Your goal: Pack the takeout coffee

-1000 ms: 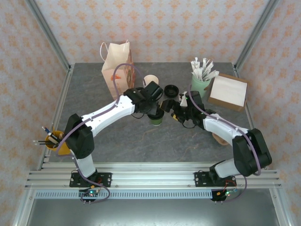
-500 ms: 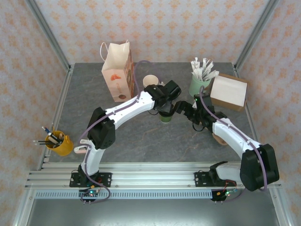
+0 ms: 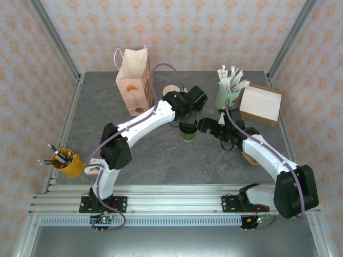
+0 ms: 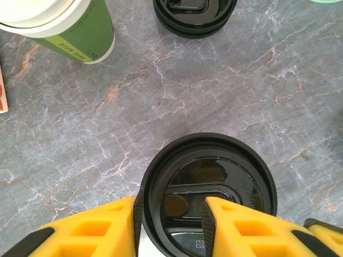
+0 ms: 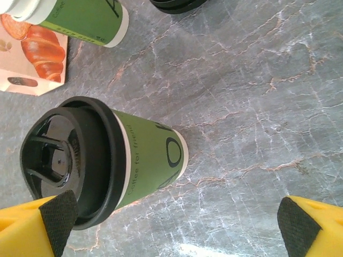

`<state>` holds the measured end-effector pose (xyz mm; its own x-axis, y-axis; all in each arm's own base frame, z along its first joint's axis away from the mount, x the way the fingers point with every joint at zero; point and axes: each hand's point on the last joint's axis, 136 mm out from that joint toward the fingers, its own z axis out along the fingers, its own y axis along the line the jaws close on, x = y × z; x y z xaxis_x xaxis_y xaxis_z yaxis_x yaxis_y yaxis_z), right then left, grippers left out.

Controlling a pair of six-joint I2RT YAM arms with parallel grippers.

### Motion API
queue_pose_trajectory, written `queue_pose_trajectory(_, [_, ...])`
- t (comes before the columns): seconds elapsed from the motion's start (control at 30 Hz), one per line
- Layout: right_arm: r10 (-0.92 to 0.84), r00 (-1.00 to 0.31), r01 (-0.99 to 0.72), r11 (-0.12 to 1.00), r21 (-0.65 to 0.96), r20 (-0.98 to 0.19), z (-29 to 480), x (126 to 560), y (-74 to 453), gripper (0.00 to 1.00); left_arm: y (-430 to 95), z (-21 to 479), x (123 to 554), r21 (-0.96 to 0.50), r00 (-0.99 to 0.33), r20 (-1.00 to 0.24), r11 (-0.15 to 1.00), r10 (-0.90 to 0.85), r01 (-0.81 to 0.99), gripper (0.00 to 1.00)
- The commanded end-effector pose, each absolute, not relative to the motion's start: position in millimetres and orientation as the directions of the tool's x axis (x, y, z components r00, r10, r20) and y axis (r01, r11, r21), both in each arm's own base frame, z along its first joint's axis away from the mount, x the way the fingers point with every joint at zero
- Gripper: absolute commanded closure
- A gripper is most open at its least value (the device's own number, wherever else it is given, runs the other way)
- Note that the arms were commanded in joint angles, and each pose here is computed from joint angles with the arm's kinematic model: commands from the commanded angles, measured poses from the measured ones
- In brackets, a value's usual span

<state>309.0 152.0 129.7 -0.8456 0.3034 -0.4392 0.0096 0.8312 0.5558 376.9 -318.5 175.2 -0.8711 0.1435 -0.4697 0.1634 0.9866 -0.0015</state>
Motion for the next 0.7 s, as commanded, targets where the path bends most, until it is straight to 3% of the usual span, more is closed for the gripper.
queue_pose_trajectory(0.0, [0.207,-0.853,-0.105,0.831,0.546,-0.479,145,307,168,0.01,-303,208,373,-0.003,-0.849,-0.513,0.988,0.131,0.155,0.52])
queue_pose_trajectory(0.13, [0.113,-0.832,-0.162,0.887,0.433,-0.542,142,310,180,0.01,-268,250,378,-0.028,-0.769,-0.637,0.996,0.045,0.081,0.27])
queue_pose_trajectory(0.27, [0.059,-0.826,-0.184,0.912,0.367,-0.561,140,321,193,0.01,-211,260,377,-0.026,-0.712,-0.699,0.998,-0.056,-0.053,0.02])
queue_pose_trajectory(0.43, [-0.043,-0.829,-0.244,0.925,0.292,-0.557,138,326,216,0.01,-148,256,366,-0.083,-0.657,-0.724,0.972,-0.210,-0.219,0.00])
queue_pose_trajectory(0.67, [-0.059,-0.839,-0.241,0.932,0.271,-0.541,135,335,227,0.01,-114,244,351,-0.046,-0.650,-0.724,0.956,-0.231,-0.289,0.00])
